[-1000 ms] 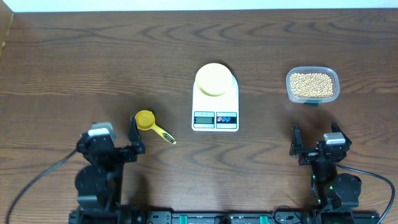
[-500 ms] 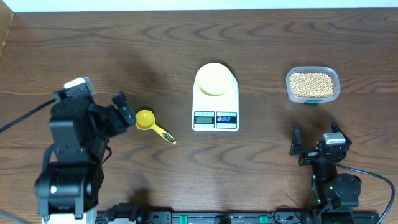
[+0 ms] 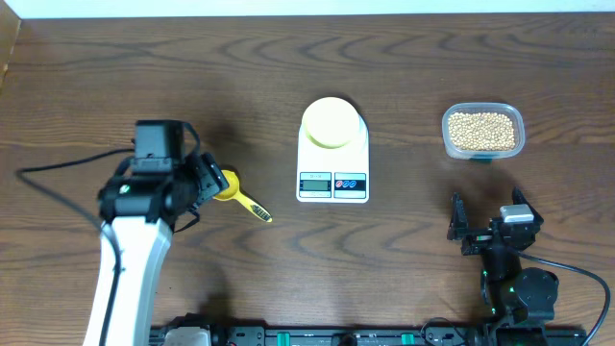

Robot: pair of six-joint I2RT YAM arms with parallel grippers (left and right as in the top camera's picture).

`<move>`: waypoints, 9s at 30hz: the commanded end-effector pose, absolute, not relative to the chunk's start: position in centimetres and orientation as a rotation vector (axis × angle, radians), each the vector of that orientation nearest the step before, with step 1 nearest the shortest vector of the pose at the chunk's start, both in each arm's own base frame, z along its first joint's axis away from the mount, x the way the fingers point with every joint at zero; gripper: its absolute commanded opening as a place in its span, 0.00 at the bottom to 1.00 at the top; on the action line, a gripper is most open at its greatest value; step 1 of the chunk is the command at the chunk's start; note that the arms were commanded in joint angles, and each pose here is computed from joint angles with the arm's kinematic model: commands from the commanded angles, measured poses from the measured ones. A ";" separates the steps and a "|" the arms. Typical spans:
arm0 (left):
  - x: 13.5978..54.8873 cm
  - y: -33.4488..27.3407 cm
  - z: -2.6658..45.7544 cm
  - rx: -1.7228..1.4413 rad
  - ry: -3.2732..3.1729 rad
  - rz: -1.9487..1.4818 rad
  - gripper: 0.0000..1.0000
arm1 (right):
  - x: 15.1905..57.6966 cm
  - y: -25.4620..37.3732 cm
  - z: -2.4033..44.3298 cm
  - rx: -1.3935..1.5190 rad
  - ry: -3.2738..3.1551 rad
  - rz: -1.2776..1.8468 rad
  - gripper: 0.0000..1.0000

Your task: Scoop item into bowl and weigh 50g on scale

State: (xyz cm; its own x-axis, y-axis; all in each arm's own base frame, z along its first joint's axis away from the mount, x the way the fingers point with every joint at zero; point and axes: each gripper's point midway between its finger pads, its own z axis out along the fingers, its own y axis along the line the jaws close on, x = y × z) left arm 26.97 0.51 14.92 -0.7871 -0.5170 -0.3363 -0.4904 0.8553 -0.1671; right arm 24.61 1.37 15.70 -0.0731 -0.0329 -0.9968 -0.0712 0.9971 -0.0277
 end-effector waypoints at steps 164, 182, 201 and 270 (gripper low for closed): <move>23.5 -9.7 20.1 -1.048 2.439 -0.526 0.74 | 23.3 22.4 19.5 -0.277 1.985 1.246 0.01; 25.5 -14.8 16.4 -0.867 2.592 -0.476 0.07 | 21.0 8.6 24.0 -0.085 2.117 0.474 0.01; 29.3 -25.2 3.2 -0.645 2.765 -0.409 0.07 | 22.3 5.8 24.6 0.048 2.071 0.306 0.01; 30.7 -25.0 0.1 -0.662 2.709 -0.319 0.07 | 22.9 6.0 23.8 0.057 2.105 0.308 0.01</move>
